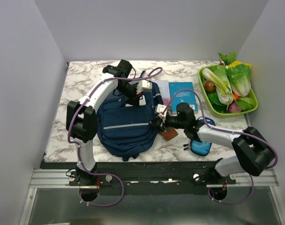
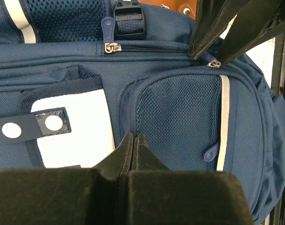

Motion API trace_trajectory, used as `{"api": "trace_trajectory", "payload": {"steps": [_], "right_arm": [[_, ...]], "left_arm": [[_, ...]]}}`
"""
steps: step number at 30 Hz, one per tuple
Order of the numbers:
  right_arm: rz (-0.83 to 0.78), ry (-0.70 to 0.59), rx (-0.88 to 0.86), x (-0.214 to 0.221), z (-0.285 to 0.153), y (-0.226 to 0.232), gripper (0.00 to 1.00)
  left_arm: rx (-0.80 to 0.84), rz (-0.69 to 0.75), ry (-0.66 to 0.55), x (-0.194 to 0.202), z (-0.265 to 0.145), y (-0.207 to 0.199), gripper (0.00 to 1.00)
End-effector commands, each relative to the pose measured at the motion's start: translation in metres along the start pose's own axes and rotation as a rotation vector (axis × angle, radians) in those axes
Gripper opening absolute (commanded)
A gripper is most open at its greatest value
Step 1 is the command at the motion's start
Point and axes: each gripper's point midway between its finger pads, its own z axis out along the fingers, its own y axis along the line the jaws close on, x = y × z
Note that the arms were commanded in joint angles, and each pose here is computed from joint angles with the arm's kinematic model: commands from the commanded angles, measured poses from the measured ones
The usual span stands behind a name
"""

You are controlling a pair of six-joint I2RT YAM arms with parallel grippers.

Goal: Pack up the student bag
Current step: Unzip the student bag at the center of the board.

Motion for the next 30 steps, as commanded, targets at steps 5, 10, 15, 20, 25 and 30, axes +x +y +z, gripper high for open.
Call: {"api": "trace_trajectory", "payload": {"steps": [5,10,15,20,25,30], "right_arm": [[0.028,0.036,0.007,0.008,0.008,-0.006,0.21],[0.029,0.062,0.143,0.003,0.003,-0.033,0.01],[0.067,0.069,0.199,-0.022,-0.015,-0.039,0.01],[0.125,0.153,0.193,-0.01,-0.021,-0.026,0.01],[0.197,0.226,0.168,0.003,-0.018,-0.008,0.01],[0.254,0.285,0.154,0.006,-0.018,0.013,0.01]], "left_arm": [[0.008,0.025,-0.041,-0.016,-0.011,-0.012,0.0],[-0.004,0.01,-0.047,-0.018,-0.01,-0.009,0.0],[-0.064,-0.039,-0.07,-0.022,-0.005,0.009,0.0],[-0.158,-0.092,-0.102,-0.032,-0.006,0.037,0.0],[-0.256,-0.186,-0.109,-0.035,-0.008,0.061,0.0],[-0.393,-0.275,-0.14,-0.037,-0.014,0.095,0.0]]}}
